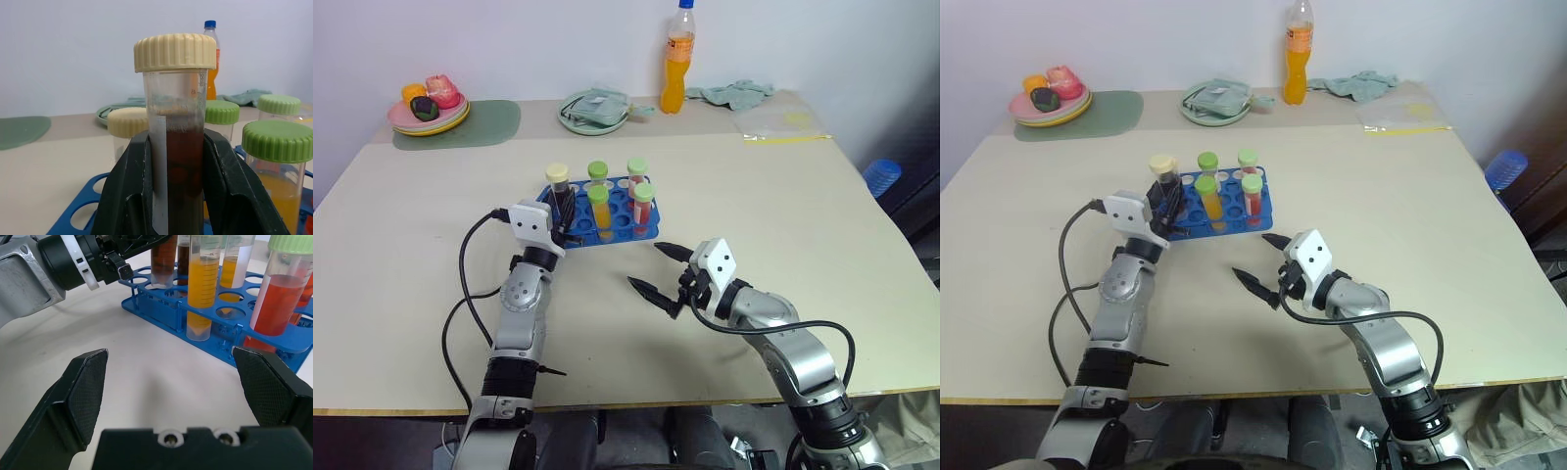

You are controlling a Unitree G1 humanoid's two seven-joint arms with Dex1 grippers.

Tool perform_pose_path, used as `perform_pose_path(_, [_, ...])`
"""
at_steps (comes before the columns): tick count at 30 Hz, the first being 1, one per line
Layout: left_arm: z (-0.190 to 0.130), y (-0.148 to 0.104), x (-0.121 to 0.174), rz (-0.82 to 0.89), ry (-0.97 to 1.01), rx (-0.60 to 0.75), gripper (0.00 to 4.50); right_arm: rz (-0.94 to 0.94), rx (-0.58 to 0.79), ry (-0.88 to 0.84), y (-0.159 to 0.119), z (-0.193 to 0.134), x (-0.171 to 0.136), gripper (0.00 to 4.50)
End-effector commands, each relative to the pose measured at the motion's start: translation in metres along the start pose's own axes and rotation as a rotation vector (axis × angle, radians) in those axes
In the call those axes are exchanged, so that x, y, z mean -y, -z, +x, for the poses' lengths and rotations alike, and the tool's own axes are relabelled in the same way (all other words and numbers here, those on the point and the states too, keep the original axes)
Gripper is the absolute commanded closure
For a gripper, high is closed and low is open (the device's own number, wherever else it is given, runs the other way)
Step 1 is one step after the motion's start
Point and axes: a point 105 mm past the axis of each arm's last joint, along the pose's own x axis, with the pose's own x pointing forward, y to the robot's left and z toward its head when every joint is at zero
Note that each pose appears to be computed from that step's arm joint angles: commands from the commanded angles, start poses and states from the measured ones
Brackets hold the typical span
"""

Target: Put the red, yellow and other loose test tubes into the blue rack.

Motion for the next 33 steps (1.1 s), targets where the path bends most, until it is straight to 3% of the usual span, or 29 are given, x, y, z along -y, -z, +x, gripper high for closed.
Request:
perform_pose_path(1, [-0.003,-0.010,-0.004,0.024,-0.008,0.033,3.72,-0.027,0.057,0.004,-0.016,-0.002,0.000,0.00])
perform_pose_path(15, [-0.005,-0.004,-0.003,0.017,-0.006,0.004,3.72,-0.021,0.063,-0.011,-0.016,0.000,-0.002,0.00])
perform_pose_path(19, [-0.004,-0.004,-0.006,0.009,-0.025,0.005,1.80,-0.033,0.065,0.001,-0.017,0.000,0.000,0.00])
perform_pose_path(22, [-0.009,-0.018,-0.012,0.042,-0.032,0.042,0.22,-0.036,0.077,0.019,-0.020,-0.003,0.004,0.00])
perform_pose_path(23, [-0.014,-0.026,-0.020,0.038,-0.048,0.059,0.04,-0.038,0.082,0.018,-0.022,-0.005,0.005,0.00])
perform_pose_path(30, [-0.042,-0.059,-0.047,0.050,-0.008,0.041,0.04,-0.072,0.080,-0.011,-0.028,-0.024,0.009,0.00])
perform_pose_path(33, [-0.068,-0.061,-0.068,0.126,0.098,-0.110,0.04,-0.102,0.032,0.024,-0.030,-0.045,0.026,0.00])
